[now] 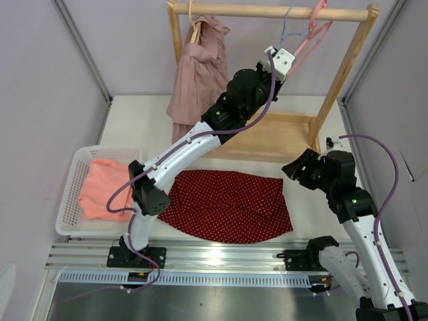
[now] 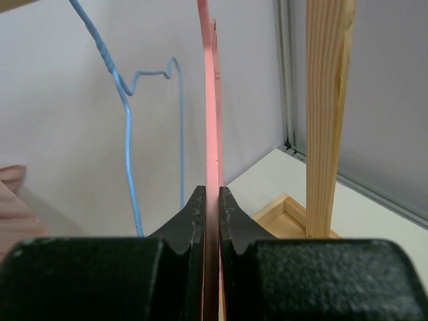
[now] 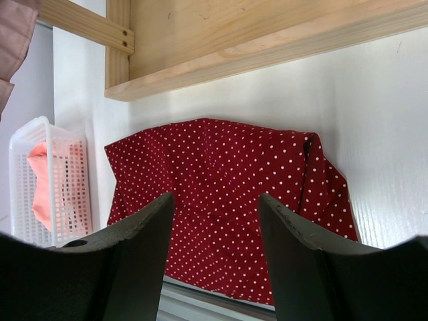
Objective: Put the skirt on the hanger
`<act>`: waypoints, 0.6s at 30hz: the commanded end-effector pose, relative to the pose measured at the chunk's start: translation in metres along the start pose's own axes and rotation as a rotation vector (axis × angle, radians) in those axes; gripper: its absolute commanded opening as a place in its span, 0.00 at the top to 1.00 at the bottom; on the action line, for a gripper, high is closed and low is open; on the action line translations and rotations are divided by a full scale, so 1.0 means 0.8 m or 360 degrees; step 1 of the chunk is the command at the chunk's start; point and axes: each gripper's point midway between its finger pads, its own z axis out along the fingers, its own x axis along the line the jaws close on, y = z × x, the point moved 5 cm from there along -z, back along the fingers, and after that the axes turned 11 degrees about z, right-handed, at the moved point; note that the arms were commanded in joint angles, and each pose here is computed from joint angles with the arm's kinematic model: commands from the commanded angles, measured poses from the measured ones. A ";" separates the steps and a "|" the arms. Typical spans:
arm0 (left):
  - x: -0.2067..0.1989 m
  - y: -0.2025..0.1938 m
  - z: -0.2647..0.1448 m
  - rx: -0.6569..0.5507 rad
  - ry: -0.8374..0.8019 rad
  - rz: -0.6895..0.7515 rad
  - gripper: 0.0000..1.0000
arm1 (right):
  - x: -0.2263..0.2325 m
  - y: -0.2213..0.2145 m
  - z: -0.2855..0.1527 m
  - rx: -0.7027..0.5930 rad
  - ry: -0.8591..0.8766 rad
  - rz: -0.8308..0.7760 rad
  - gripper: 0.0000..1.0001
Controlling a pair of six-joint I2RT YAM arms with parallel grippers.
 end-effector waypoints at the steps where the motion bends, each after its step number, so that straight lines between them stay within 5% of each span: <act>1: 0.033 0.061 -0.009 -0.0222 0.0157 -0.0031 1.00 | 0.001 0.002 -0.002 -0.0009 0.0027 -0.0035 0.40; 18: 0.047 0.100 -0.036 -0.0342 0.0114 -0.0075 1.00 | -0.002 0.004 -0.001 -0.0004 0.0019 -0.0046 0.41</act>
